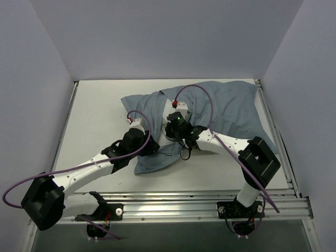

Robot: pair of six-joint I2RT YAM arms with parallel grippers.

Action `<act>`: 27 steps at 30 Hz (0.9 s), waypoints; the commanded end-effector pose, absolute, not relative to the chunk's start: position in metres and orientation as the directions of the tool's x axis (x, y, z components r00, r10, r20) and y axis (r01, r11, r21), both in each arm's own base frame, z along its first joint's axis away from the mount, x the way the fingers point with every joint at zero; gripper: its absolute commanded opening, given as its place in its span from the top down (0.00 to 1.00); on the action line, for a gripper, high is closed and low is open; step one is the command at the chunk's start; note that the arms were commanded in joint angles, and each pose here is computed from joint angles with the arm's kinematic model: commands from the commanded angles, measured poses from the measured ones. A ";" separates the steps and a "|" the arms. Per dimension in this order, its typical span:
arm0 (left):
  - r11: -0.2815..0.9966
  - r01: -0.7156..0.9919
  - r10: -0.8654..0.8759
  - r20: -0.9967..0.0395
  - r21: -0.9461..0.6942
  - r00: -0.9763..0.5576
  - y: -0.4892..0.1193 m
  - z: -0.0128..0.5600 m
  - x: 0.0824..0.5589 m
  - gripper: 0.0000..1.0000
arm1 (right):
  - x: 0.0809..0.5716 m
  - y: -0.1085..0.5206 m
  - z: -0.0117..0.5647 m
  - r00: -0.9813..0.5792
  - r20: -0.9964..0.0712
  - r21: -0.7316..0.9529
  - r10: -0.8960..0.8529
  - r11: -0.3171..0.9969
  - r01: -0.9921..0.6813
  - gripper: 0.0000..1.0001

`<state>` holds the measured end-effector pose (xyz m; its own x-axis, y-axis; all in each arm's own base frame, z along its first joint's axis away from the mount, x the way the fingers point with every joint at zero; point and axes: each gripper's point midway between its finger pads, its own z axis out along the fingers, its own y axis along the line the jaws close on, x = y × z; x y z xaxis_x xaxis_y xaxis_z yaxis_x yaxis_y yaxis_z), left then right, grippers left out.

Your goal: Remove the pillowcase from the pillow

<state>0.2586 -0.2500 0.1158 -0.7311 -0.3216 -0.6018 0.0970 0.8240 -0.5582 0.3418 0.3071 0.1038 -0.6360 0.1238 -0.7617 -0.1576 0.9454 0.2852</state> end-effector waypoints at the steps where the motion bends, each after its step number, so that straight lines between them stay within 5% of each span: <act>1: 0.817 0.162 -0.249 -0.593 -0.553 -0.766 -0.261 0.138 0.236 0.58 | 0.368 0.279 0.116 -0.627 -0.746 0.336 0.222 0.940 -0.067 1.00; 15: 0.861 0.108 -0.241 -0.584 -0.498 -0.775 -0.249 0.127 0.218 0.64 | 0.422 0.267 0.225 -0.493 -0.774 0.502 0.397 0.860 -0.096 1.00; 18: 0.813 0.150 -0.288 -0.612 -0.562 -0.736 -0.260 0.158 0.223 0.38 | 0.417 0.264 0.212 -0.513 -0.767 0.495 0.387 0.864 -0.089 1.00; 24: 0.811 0.179 -0.334 -0.692 -0.558 -0.640 -0.268 0.208 0.251 0.13 | 0.400 0.270 0.182 -0.554 -0.741 0.505 0.378 0.858 -0.090 1.00; 27: 0.839 0.158 -0.341 -0.729 -0.521 -0.593 -0.273 0.223 0.273 0.11 | 0.393 0.278 0.174 -0.569 -0.737 0.503 0.365 0.858 -0.100 1.00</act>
